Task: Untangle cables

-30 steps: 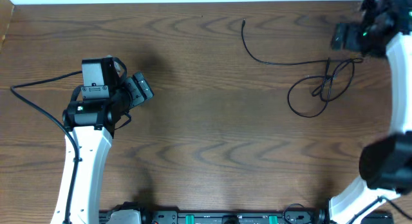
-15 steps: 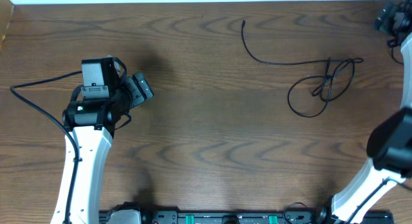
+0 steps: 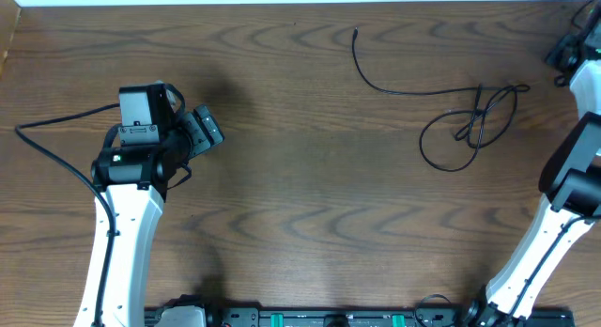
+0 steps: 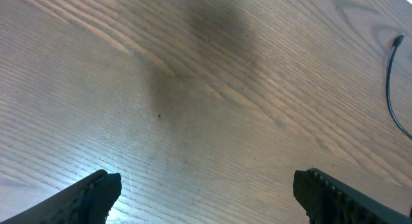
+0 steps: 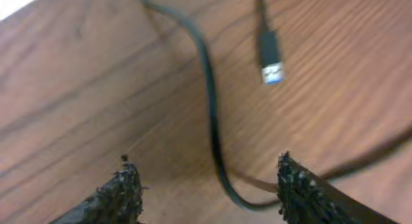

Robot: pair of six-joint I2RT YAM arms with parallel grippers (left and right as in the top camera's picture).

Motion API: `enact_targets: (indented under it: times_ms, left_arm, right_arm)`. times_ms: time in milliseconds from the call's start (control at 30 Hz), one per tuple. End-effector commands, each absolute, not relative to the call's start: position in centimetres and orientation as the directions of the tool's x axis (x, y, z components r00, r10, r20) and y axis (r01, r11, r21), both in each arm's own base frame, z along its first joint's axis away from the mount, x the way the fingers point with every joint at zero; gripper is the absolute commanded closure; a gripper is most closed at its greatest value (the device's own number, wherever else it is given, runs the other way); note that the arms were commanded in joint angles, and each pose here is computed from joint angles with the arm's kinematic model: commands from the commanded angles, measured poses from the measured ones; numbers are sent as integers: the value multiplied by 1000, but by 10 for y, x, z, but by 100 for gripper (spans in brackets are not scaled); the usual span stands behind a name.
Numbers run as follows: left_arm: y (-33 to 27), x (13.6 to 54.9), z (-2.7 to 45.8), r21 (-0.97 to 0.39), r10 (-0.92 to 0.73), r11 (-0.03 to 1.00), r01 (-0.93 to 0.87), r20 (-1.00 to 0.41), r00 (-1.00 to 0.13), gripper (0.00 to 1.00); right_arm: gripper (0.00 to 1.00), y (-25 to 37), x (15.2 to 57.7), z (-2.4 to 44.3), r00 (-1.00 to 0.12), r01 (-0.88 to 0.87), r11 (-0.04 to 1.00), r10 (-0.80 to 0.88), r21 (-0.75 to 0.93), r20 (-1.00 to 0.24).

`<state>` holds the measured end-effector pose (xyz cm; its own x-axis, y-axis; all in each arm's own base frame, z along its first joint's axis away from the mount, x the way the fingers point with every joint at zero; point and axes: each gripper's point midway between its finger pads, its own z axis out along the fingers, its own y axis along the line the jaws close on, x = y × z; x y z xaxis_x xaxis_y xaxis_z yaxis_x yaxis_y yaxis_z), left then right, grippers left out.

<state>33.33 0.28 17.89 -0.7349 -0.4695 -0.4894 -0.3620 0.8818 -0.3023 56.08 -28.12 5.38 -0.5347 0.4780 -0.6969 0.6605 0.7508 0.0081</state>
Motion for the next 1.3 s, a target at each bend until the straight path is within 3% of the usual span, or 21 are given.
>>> enact_targets:
  times_ms: [0,100,133,233,400,667,933,1067,1267]
  left_arm:
    - [5,335,184,-302,-467,884,-358,-503,-728,7]
    - [5,335,184,-302,-467,884,-358,-503,-728,7]
    - [5,335,184,-302,-467,884,-358,-503,-728,7]
    - [5,335,184,-302,-467,884,-358,-503,-728,7]
    - [5,335,184,-302,-467,884,-358,-503,-728,7]
    - [5,335,184,-302,-467,884,-358,-503,-728,7]
    - [5,335,184,-302,-467,884,-358,-503,-728,7]
    - [5,335,184,-302,-467,884,-358,-503,-728,7]
    - [5,335,184,-302,-467,884,-358,-503,-728,7]
  right_arm:
    - [37,-273,562,7,-574,636,771,507,40,-643]
    - [37,-275,561,2,-576,638,769,508,36,-640]
    - [44,-276,561,3,-574,639,768,508,36,-642]
    - [99,-277,559,5,-581,636,771,504,29,-639]
    - [99,-271,547,38,-604,629,777,505,21,-617]
    - [99,-241,489,164,-643,594,804,492,23,-587]
    - [99,-220,443,259,-589,580,811,481,75,-649]
    - [99,-226,429,279,-563,614,788,469,35,-680]
    - [99,-244,415,261,-559,686,727,525,-3,-642]
